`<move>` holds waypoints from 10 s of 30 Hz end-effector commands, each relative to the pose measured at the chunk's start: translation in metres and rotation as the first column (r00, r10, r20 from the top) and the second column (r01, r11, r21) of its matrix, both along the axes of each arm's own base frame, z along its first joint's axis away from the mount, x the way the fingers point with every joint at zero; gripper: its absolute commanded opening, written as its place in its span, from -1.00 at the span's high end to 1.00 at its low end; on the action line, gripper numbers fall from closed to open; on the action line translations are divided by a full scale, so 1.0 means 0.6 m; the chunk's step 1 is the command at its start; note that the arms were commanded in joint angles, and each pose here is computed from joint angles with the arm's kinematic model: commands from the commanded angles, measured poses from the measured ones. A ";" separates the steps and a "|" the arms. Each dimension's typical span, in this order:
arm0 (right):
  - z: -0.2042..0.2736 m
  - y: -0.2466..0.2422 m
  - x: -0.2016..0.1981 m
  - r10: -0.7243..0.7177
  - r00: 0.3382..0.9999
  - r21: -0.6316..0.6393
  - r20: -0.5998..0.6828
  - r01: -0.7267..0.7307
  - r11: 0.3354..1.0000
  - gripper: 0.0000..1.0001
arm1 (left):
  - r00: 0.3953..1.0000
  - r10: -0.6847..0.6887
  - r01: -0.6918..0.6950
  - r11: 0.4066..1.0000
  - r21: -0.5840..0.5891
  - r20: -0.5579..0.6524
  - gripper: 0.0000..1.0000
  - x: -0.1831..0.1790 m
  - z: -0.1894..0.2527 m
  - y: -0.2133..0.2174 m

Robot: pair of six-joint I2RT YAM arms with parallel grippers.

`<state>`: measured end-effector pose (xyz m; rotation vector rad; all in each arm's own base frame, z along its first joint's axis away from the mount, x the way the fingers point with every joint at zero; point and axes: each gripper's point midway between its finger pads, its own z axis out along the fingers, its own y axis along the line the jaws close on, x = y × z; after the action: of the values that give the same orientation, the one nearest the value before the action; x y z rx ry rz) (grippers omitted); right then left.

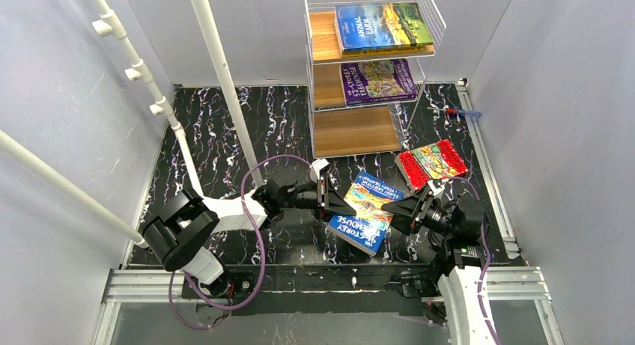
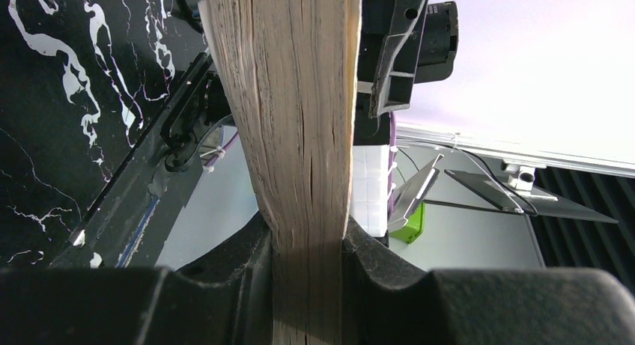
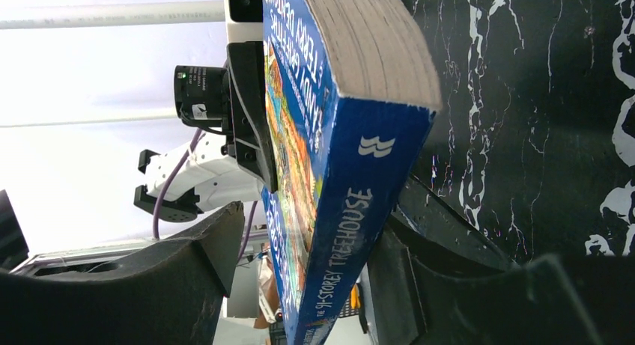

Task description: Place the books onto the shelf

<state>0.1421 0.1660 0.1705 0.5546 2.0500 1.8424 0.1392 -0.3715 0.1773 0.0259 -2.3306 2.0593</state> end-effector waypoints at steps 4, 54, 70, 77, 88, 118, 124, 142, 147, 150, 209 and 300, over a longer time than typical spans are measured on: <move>0.023 0.005 -0.018 0.049 0.996 0.003 0.069 -0.049 0.999 -0.23 | 0.991 0.007 0.009 0.992 -0.125 0.133 1.00 0.012 0.086 -0.008; 0.025 -0.047 0.133 -0.328 0.943 -0.162 0.063 0.334 0.929 0.97 | 0.877 -0.014 -0.153 0.940 0.306 0.481 -0.50 0.027 0.133 0.083; 0.113 -0.034 0.266 -0.578 0.799 -0.056 0.166 0.593 0.803 0.97 | 0.697 0.032 -0.298 0.922 0.248 0.716 -0.48 0.008 0.257 0.169; 0.120 0.023 0.322 -0.613 0.765 -0.050 0.198 0.632 0.773 0.97 | 0.703 0.047 -0.309 0.919 0.246 0.710 -0.48 -0.003 0.257 0.184; 0.080 0.057 0.405 -0.745 0.653 -0.012 0.135 0.753 0.658 0.97 | 0.654 0.086 -0.340 0.921 0.191 0.752 -0.47 -0.017 0.286 0.209; -0.120 0.165 0.493 -0.880 0.473 -0.130 0.038 0.876 0.465 0.97 | 0.624 0.089 -0.395 0.893 0.215 0.776 -0.47 -0.048 0.286 0.271; -0.145 0.167 0.490 -0.879 0.477 -0.127 -0.009 0.871 0.474 0.97 | 0.616 0.091 -0.404 0.889 0.215 0.782 -0.47 -0.050 0.288 0.278; -0.176 0.165 0.483 -0.781 0.621 -0.090 -0.066 0.776 0.624 0.97 | 0.627 0.089 -0.392 0.895 0.215 0.774 -0.47 -0.048 0.281 0.270; -0.180 0.175 0.486 -0.767 0.639 -0.082 -0.065 0.762 0.642 0.97 | 0.627 0.091 -0.394 0.894 0.214 0.774 -0.47 -0.049 0.281 0.271; -0.180 0.177 0.487 -0.765 0.641 -0.086 -0.060 0.761 0.644 0.97 | 0.627 0.091 -0.394 0.894 0.215 0.773 -0.47 -0.049 0.281 0.270; -0.165 0.171 0.424 -0.695 0.718 -0.391 -0.040 0.629 0.672 -0.10 | 0.650 0.094 -0.367 0.908 0.203 0.754 -0.46 -0.049 0.272 0.255; -0.163 0.171 0.453 -0.479 0.877 -0.394 0.035 0.453 0.800 0.38 | 0.653 0.086 -0.353 0.913 0.203 0.752 -0.45 -0.047 0.268 0.248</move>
<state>0.3983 0.2563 0.0554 0.9425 2.0657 1.0318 0.1136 -0.2221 0.3346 -0.6369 -3.3046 1.9525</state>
